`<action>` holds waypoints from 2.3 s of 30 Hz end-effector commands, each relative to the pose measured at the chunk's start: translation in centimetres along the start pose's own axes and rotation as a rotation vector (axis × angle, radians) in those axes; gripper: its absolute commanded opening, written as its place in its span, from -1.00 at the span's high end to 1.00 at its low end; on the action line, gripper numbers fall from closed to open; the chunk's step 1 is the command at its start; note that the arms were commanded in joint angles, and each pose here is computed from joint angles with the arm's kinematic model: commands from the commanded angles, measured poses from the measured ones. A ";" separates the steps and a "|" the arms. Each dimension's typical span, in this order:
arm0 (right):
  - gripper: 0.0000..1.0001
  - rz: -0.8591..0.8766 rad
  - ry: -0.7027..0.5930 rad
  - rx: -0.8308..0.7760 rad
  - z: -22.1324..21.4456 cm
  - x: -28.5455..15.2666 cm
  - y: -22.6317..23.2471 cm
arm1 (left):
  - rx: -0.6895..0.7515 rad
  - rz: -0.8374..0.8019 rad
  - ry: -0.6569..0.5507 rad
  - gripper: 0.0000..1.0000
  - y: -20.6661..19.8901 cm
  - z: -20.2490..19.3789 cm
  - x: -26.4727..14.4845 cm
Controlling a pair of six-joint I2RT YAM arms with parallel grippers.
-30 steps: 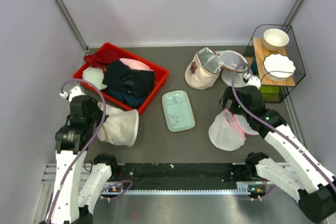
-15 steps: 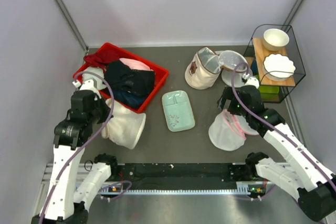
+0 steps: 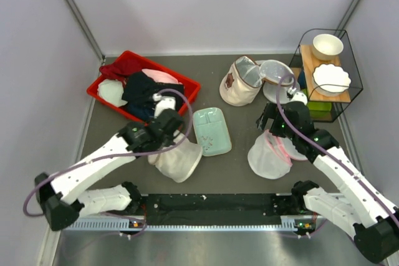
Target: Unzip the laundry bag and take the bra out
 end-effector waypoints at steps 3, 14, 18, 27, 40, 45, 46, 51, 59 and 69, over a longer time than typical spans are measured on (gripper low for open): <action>-0.98 0.027 -0.091 0.043 1.2 -1.3 0.5 | 0.075 0.064 -0.090 0.96 -6.4 0.7 -0.2; -0.98 0.032 -0.143 0.060 1.7 -1.9 0.4 | 0.028 -0.366 -0.074 -0.81 -9.0 2.7 -5.8; -0.98 0.138 -0.088 0.060 1.5 -1.1 1.8 | -0.066 -0.335 -0.121 -0.93 -4.8 4.3 -6.6; -0.98 0.572 0.065 -0.105 -1.3 -1.1 10.5 | -0.260 -0.248 -0.074 -0.93 2.7 2.2 -4.3; -0.97 0.952 0.234 -0.391 -6.4 -3.5 12.1 | -0.215 -0.399 -0.011 -0.93 2.3 -0.3 -3.1; -0.97 1.054 0.254 -0.436 -7.0 -4.7 12.2 | -0.151 -0.544 0.031 -0.93 1.3 -1.0 -2.9; -0.96 1.063 0.257 -0.445 -7.1 -4.7 12.3 | -0.139 -0.581 0.033 -0.93 0.9 -0.9 -2.8; -0.93 1.061 0.299 -0.462 -8.1 -4.0 13.5 | -0.080 -0.805 0.112 -0.92 -0.7 -1.5 -3.2; -0.53 1.046 0.290 -0.410 -9.0 -2.6 14.6 | -0.140 -1.000 0.343 -0.75 -2.7 -2.7 -2.0; 1.00 1.047 0.255 -0.411 -9.3 -1.8 14.7 | -0.264 -1.031 0.272 -0.51 -3.1 -2.1 -2.5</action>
Point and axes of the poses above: each gripper's point midway between its finger pads, its own x axis out along the fingers, its own y axis along the line the jaws close on, z = x × y, the point moved 9 cm from there along -x, back along the fingers, and after that the axes turned 5 degrees about -x, right-handed, at the moved point
